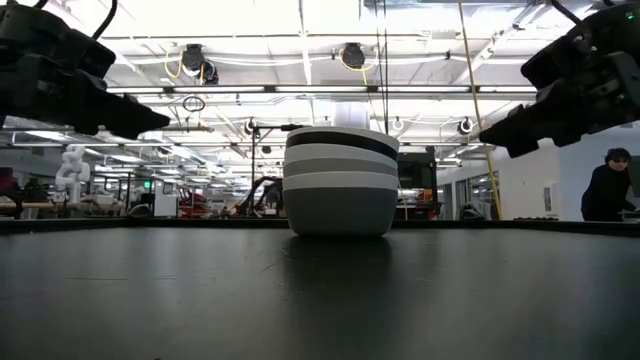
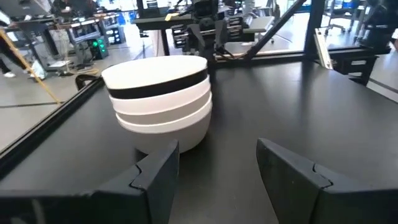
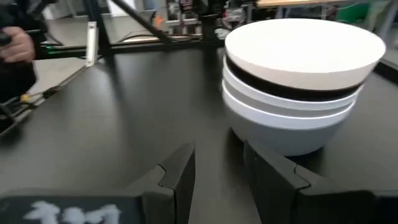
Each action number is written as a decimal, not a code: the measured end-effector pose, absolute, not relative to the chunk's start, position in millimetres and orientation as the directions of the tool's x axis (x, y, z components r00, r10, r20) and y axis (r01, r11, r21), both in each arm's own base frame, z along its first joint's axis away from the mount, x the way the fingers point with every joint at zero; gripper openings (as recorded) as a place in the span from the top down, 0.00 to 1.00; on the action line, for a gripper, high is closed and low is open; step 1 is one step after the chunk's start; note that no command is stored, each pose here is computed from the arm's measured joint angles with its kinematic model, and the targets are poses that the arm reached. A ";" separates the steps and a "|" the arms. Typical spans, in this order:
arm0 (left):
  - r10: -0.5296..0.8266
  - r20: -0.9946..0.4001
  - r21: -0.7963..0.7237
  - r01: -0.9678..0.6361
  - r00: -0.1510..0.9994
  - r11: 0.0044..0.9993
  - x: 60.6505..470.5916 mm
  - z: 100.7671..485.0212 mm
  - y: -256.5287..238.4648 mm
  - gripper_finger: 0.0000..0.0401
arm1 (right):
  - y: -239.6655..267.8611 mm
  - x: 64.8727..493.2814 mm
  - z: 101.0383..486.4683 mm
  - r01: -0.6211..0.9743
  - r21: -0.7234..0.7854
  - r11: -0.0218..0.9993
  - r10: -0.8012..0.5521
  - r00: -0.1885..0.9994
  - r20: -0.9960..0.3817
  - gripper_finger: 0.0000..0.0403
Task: Nest bowls inside each other
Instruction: Return to Home Position
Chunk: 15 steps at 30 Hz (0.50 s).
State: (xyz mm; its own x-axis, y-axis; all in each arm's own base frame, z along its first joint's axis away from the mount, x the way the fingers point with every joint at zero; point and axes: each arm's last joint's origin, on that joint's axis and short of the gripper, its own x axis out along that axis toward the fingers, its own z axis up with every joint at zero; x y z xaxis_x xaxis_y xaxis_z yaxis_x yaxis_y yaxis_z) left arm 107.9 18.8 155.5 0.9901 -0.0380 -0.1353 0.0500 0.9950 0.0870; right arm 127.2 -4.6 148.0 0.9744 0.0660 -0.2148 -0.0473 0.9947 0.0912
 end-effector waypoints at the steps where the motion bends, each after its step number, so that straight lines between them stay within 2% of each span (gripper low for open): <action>1: -0.026 -0.136 0.082 0.037 0.990 0.996 107.9 155.5 19.1 0.46 | -3.1 128.0 147.9 -0.034 0.087 0.996 0.052 0.975 -0.215 0.68; 4: 0.007 -0.137 0.072 0.003 0.991 0.997 108.0 155.4 19.9 0.46 | 1.9 130.5 147.5 0.005 0.072 0.997 0.010 0.977 -0.215 0.68; 10: 0.067 -0.149 0.101 -0.052 0.987 0.994 109.4 154.5 17.5 0.46 | 10.8 135.4 148.3 -0.028 0.024 0.999 0.032 0.981 -0.192 0.68; 15: 0.088 -0.194 0.106 -0.068 0.977 0.992 111.8 150.3 16.0 0.46 | 10.6 137.7 143.5 -0.011 0.002 1.000 0.011 0.973 -0.230 0.68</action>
